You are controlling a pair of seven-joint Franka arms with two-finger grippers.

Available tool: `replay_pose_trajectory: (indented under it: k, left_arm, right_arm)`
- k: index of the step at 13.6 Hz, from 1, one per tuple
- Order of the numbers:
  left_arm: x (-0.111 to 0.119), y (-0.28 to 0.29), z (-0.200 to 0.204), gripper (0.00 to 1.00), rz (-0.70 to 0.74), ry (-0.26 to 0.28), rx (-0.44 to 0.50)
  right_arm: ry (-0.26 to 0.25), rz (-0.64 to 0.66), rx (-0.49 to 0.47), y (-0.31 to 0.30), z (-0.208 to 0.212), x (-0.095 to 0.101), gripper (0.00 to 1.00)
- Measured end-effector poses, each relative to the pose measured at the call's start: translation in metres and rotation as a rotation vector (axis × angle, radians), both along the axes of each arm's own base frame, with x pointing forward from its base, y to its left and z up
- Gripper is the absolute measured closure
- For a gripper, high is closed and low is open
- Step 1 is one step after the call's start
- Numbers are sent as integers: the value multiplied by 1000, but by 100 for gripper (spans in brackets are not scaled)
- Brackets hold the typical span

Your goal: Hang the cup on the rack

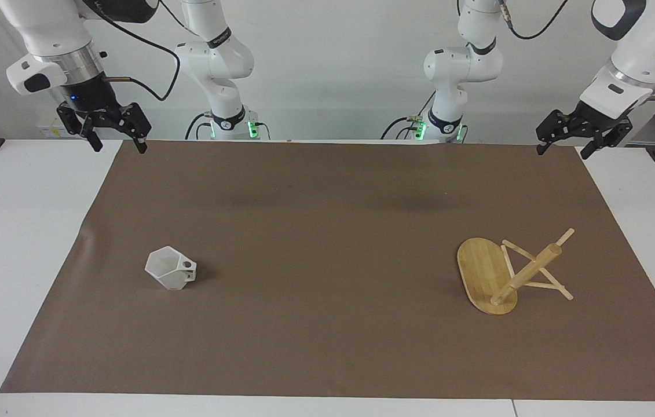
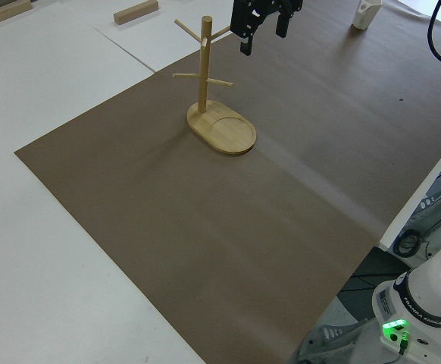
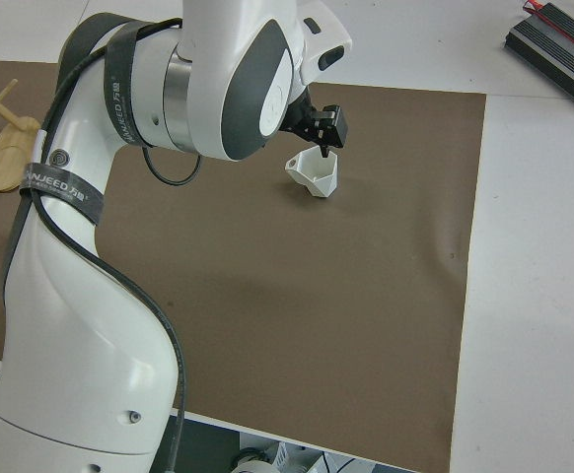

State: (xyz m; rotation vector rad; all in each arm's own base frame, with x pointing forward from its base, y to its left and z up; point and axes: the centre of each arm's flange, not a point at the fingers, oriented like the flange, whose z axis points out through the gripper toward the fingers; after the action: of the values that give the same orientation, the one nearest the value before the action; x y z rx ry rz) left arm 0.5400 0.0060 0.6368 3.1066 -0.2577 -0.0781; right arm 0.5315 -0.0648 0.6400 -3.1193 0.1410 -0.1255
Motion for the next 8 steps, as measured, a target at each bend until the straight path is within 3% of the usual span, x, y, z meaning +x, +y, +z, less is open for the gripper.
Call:
replay_pose_trajectory:
  k: [4, 8]
  left_arm:
    - [1, 0, 1, 0, -1, -12, 0]
    - [7, -7, 5, 0, -14, -66, 1]
  right_arm:
    - [-3, -2, 0, -1, 0, 0, 0]
    - [-4, -2, 0, -1, 0, 0, 0]
